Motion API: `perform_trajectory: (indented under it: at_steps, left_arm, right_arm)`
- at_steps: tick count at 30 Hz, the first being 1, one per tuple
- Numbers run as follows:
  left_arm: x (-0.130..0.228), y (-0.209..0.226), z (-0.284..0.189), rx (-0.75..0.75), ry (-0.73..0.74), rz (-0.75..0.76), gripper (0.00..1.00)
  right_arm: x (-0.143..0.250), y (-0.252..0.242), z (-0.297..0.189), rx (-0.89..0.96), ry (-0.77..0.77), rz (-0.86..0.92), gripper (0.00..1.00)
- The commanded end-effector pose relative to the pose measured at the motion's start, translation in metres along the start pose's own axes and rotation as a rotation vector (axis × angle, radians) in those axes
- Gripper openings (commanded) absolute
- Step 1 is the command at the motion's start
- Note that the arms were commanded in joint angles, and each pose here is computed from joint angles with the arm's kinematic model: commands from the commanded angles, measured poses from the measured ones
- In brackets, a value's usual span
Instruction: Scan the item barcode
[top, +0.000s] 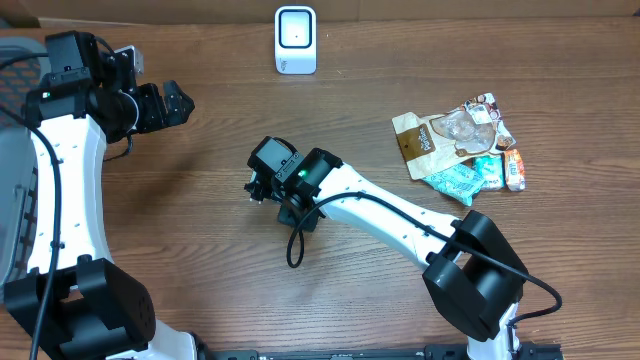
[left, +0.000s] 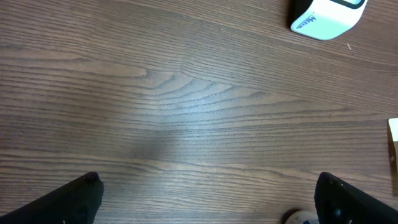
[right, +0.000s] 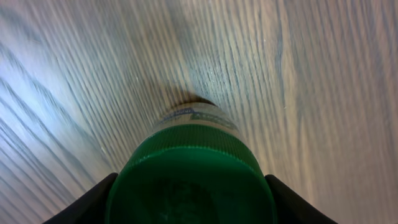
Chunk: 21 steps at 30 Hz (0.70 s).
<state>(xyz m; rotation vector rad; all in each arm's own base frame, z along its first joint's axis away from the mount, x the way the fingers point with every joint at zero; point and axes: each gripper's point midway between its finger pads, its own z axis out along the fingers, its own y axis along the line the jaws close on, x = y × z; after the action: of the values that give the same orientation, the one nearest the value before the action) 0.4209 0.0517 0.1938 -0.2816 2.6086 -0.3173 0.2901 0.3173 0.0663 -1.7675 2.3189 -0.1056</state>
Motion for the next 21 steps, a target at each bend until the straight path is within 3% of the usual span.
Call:
perform_trajectory:
  at_steps: [1,7,11,12,13,14,15,21]
  left_arm:
    - [-0.009,-0.003,-0.008,-0.005,-0.031,0.035,1.00]
    - [-0.009,-0.003,-0.008,-0.005,-0.031,0.035,1.00]
    - [-0.009,-0.003,-0.008,-0.005,-0.031,0.035,1.00]
    - [-0.009,-0.003,-0.008,-0.005,-0.031,0.035,1.00]
    - [-0.009,-0.003,-0.008,-0.005,-0.031,0.035,1.00]
    - [-0.009,-0.003,-0.008,-0.005,-0.031,0.035,1.00]
    - [-0.009,-0.003,-0.008,-0.005,-0.031,0.035,1.00]
    - [-0.009,-0.003,-0.008,-0.005,-0.031,0.035,1.00]
  right_arm:
    - [0.007,-0.005,0.002,0.021,0.037,-0.237,0.37]
    - [0.001,0.005,0.002,-0.035,-0.008,-0.285,0.38]
    - [-0.007,0.001,-0.001,-0.019,-0.037,-0.195,0.49]
    - [-0.009,0.000,-0.003,-0.014,-0.044,-0.162,0.56]
    - [-0.012,-0.003,-0.007,-0.004,-0.050,-0.117,0.72]
    - [-0.014,-0.007,-0.011,0.011,-0.057,-0.061,0.95]
    - [-0.018,-0.013,-0.016,0.033,-0.067,0.005,1.00]
    - [-0.030,-0.040,-0.058,0.074,-0.140,0.331,1.00]
